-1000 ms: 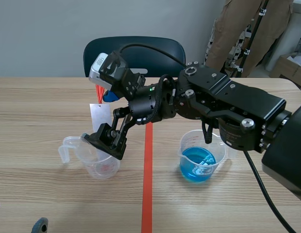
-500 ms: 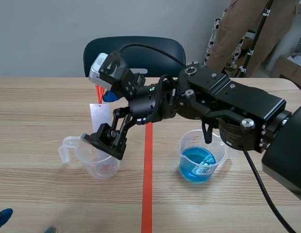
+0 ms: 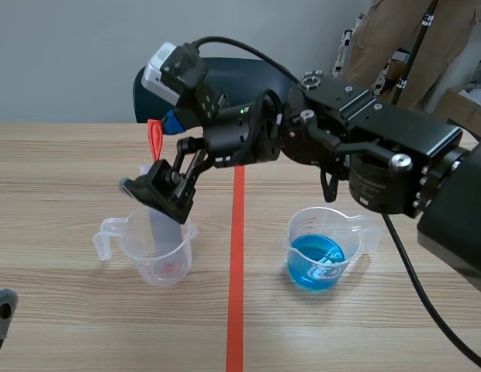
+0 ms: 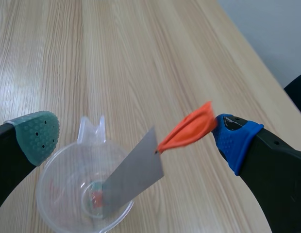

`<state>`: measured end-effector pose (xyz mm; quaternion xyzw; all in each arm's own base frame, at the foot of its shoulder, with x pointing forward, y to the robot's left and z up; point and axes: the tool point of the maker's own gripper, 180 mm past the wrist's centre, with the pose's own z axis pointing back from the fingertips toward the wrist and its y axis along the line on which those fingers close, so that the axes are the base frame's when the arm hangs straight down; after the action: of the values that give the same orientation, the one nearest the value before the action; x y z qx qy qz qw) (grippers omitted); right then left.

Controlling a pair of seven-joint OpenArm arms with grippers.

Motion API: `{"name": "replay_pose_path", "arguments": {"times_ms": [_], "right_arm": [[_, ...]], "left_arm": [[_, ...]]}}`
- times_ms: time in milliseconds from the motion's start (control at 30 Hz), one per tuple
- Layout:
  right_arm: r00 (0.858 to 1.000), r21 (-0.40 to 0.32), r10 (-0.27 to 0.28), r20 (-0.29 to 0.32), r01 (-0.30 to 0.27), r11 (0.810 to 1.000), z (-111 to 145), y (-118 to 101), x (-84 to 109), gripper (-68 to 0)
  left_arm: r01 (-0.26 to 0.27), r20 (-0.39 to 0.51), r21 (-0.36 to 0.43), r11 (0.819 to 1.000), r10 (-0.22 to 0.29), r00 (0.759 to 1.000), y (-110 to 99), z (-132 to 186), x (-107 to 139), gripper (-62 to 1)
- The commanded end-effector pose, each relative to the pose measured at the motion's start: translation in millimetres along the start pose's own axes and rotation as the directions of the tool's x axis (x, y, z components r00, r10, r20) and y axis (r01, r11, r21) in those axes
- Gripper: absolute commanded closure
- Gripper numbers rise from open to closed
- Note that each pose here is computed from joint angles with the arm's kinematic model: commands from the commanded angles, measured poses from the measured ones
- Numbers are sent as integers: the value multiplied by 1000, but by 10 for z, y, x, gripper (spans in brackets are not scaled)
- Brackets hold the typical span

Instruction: Do the redox reaction experiment. return to the home posture

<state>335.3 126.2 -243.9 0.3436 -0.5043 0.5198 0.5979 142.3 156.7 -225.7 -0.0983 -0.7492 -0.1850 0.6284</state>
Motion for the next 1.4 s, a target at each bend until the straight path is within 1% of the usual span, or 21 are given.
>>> {"name": "replay_pose_path", "arguments": {"times_ms": [0,33,167,300,367,467,567,733,800,900,1000,1100,1200,1367], "right_arm": [[998,-22,31,57,-29,999,53,-177,290,-679],[997,-27,27,67,-26,999,72,-217,345,-679],[993,-30,2,115,2,1000,176,-363,562,-679],[987,-32,-36,156,41,999,350,-508,705,-679],[982,-41,-58,179,66,997,467,-596,757,-679],[975,-28,-86,205,94,995,682,-676,803,-679],[965,-49,-122,230,137,989,938,-803,815,-679],[959,-138,-162,234,198,971,1425,-1067,697,-679],[959,-183,-159,235,204,962,1643,-1168,656,-679],[956,-248,-152,249,215,945,1978,-1303,635,-679],[958,-307,-140,251,216,927,2278,-1400,610,-679],[962,-350,-142,235,220,910,2495,-1433,519,-679],[963,-377,-168,212,240,895,2637,-1404,345,-679],[954,-395,-215,209,283,874,2762,-1307,98,-679]], "left_arm": [[5,1,3,1000,-5,1000,8,23,50,-508],[6,8,-9,1000,-6,1000,-19,11,111,-508],[33,32,-10,999,-33,999,-76,-10,314,-508],[26,43,-41,999,-25,999,-154,-21,433,-508],[25,45,-74,997,-22,999,-197,-26,479,-508],[38,49,-110,993,-33,998,-239,-34,534,-508],[46,51,-132,990,-40,998,-257,-69,581,-508],[66,1,-178,982,-67,998,-302,-166,541,-508],[68,3,-189,980,-69,998,-318,-187,558,-508],[74,12,-183,980,-73,997,-314,-198,581,-508],[71,14,-155,985,-69,997,-293,-190,589,-508],[68,29,-122,990,-65,997,-280,-171,624,-508],[72,54,-121,990,-65,996,-331,-150,705,-508],[69,88,-104,992,-60,994,-348,-156,823,-508]]}}
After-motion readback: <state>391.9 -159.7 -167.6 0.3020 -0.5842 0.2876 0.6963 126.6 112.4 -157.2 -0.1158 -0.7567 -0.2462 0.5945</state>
